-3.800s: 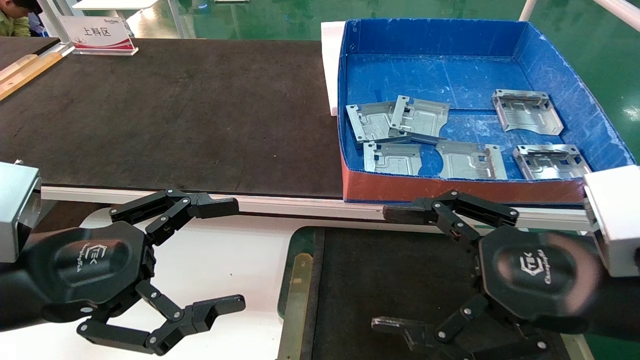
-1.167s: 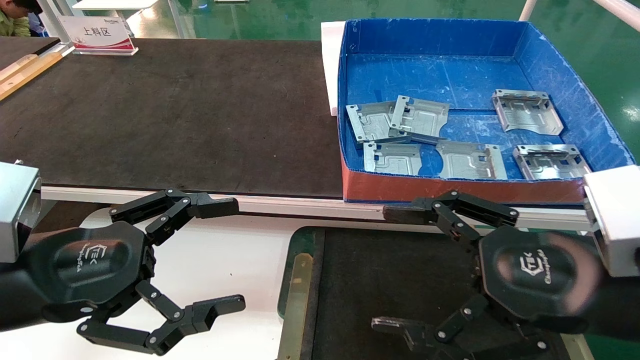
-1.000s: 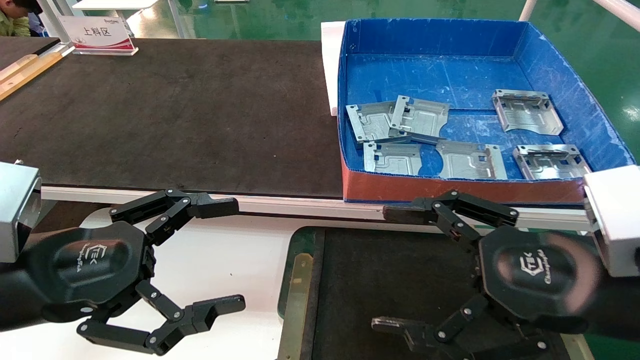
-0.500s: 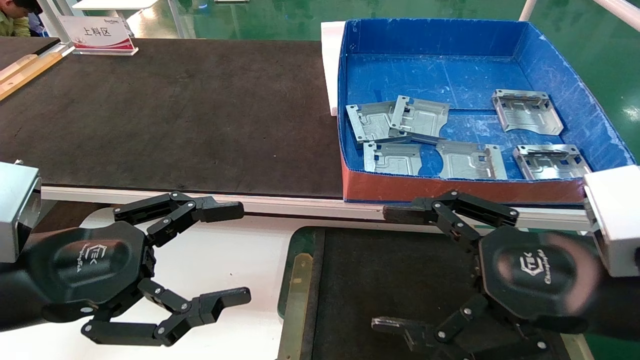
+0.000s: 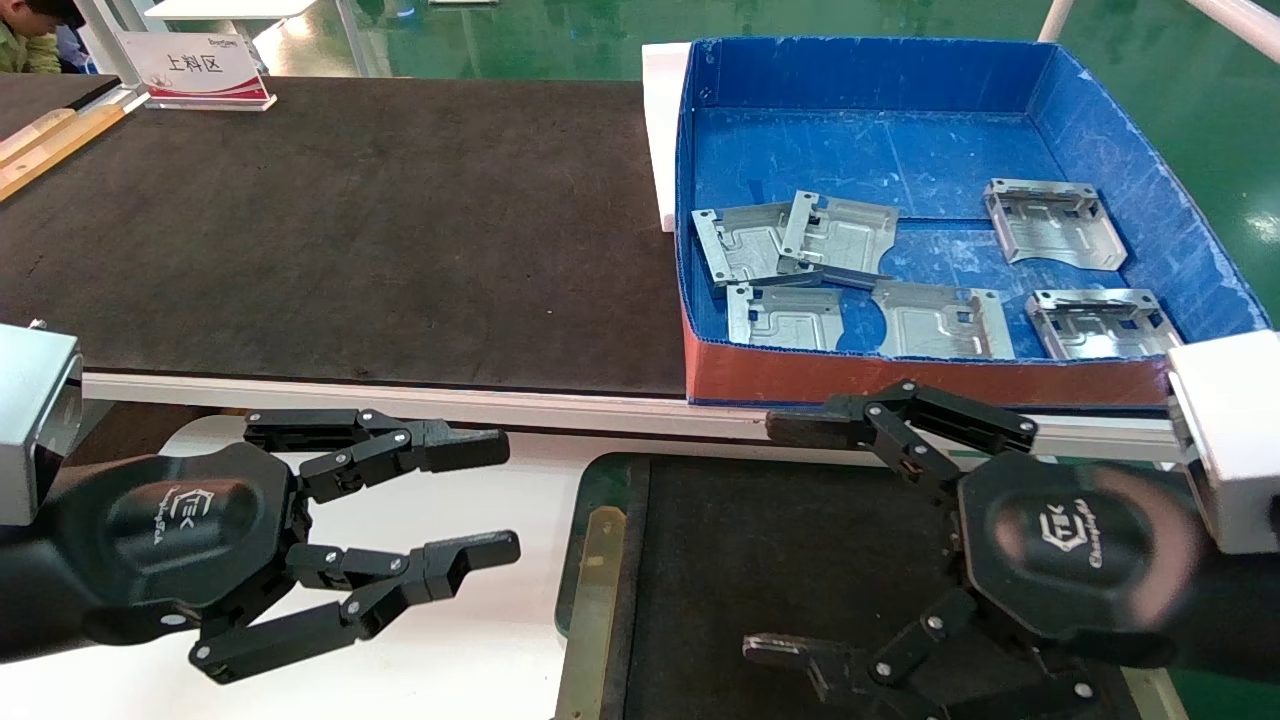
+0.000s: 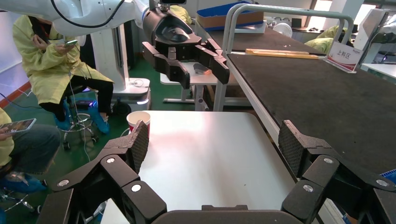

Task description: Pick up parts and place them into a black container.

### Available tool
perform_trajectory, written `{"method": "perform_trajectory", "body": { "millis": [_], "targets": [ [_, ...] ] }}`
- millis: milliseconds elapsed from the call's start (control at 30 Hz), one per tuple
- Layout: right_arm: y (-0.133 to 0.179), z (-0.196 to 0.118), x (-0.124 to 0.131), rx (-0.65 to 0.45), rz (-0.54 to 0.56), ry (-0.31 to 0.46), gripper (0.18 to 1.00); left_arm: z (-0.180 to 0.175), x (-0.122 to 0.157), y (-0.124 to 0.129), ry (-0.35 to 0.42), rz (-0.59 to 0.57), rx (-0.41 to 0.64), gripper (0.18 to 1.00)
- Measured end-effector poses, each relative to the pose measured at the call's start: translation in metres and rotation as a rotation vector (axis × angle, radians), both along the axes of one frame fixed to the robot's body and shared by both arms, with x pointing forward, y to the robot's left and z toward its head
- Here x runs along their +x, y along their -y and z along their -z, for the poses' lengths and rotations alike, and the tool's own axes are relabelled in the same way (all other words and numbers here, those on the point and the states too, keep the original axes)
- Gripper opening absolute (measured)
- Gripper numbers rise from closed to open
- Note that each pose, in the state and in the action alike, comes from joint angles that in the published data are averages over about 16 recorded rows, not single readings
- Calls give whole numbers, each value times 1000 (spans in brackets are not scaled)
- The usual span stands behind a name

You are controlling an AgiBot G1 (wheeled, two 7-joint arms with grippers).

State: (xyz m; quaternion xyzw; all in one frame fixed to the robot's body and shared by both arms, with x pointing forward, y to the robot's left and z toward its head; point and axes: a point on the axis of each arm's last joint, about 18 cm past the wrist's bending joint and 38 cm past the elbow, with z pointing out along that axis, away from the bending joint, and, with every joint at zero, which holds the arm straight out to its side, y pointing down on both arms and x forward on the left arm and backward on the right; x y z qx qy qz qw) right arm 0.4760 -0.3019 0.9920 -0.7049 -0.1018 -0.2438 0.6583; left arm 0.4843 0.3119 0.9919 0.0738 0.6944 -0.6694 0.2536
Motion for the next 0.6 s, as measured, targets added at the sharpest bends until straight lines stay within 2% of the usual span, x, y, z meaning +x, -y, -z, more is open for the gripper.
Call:
{"method": "perform_trajectory", "body": {
  "millis": [433, 600],
  "targets": [
    [0, 0, 1, 0, 2, 1, 1000, 0, 0, 0, 0, 0, 0, 348],
    [3, -2, 10, 0, 14, 12, 1000, 0, 0, 0, 0, 0, 0, 280]
  ]
}}
